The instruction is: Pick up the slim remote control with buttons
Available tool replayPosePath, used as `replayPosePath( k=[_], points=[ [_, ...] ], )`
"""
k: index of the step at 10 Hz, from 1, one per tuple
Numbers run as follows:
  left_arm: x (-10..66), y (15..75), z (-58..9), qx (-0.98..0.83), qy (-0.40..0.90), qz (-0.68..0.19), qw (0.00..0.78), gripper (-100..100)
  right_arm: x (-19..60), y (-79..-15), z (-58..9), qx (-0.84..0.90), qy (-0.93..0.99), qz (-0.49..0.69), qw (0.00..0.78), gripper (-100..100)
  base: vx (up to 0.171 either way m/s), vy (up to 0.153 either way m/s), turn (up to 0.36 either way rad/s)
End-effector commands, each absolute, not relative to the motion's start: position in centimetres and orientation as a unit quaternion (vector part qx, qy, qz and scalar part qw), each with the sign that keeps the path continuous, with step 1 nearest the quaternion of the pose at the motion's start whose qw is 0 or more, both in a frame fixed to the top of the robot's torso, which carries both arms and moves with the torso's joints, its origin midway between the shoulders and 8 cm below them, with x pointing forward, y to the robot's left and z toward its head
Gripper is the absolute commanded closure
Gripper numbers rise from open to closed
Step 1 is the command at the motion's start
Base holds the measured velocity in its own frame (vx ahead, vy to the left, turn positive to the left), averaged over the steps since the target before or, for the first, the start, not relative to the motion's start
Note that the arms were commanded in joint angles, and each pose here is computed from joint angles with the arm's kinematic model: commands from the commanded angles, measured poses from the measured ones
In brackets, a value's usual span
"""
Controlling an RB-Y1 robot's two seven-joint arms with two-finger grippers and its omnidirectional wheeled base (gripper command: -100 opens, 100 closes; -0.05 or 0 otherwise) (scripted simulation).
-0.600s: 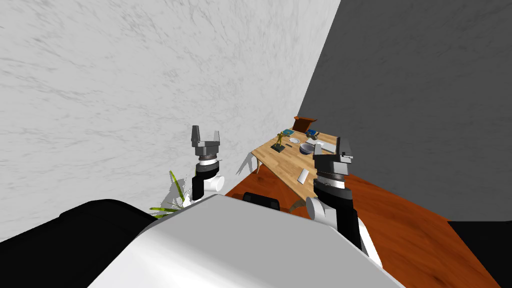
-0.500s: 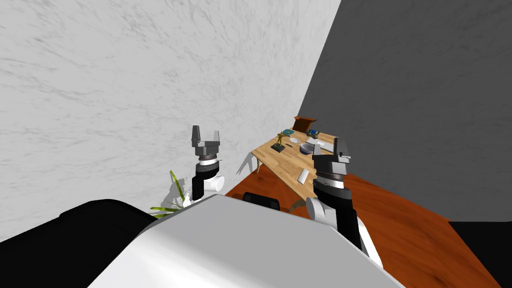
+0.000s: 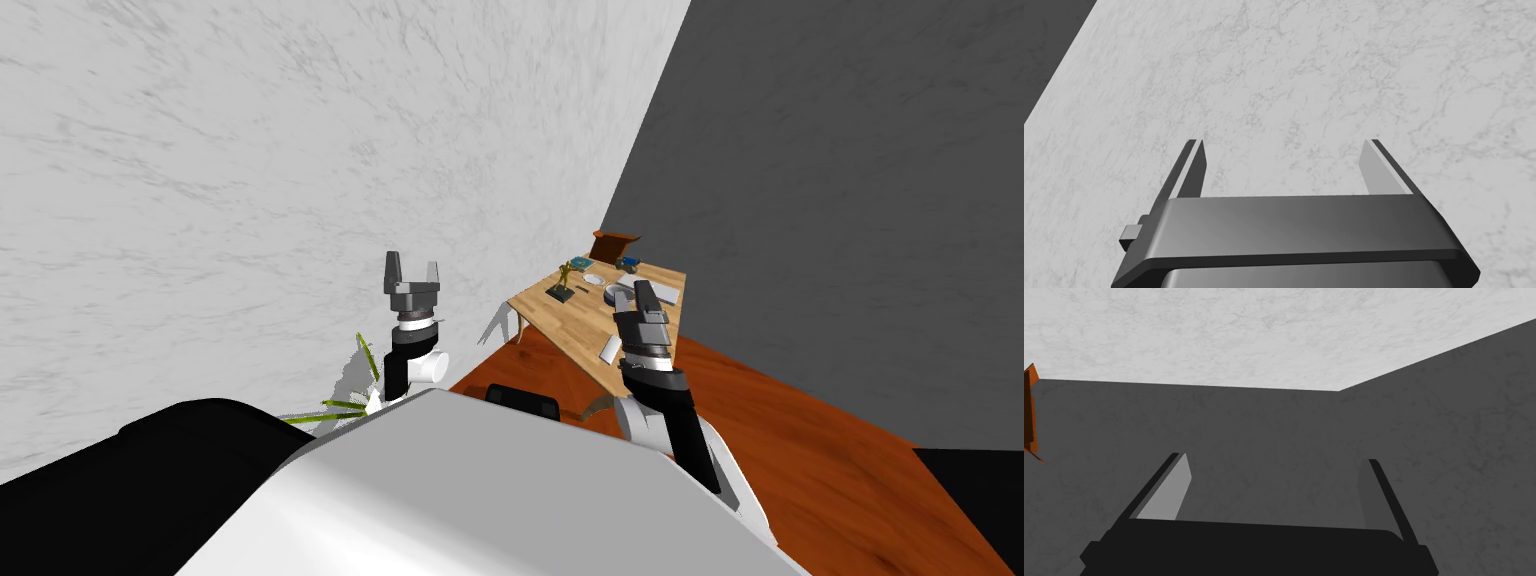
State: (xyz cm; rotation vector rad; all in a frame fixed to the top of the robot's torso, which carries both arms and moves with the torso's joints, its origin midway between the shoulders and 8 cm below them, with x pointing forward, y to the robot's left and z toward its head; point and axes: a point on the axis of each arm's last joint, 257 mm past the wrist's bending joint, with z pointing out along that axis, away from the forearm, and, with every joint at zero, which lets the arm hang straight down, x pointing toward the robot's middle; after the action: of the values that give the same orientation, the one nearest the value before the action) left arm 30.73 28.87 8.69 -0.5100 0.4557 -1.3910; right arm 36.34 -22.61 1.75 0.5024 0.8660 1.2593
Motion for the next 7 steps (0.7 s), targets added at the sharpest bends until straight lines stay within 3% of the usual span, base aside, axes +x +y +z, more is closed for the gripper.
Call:
replayPosePath(
  k=[1, 7],
  points=[
    [30.7, 28.9, 8.7, -0.23, 0.206, -0.628, 0.714, 0, 37.1, -21.9, 0.4, 0.204, 0.418, 0.546, 0.697, -100, -0.078, 0.051, 0.037],
    [30.7, 28.9, 8.7, -0.23, 0.206, -0.628, 0.714, 0, 38.8, -20.2, -4.2, 0.138, 0.502, 0.487, 0.701, -100, -0.078, 0.049, 0.062]
  ],
)
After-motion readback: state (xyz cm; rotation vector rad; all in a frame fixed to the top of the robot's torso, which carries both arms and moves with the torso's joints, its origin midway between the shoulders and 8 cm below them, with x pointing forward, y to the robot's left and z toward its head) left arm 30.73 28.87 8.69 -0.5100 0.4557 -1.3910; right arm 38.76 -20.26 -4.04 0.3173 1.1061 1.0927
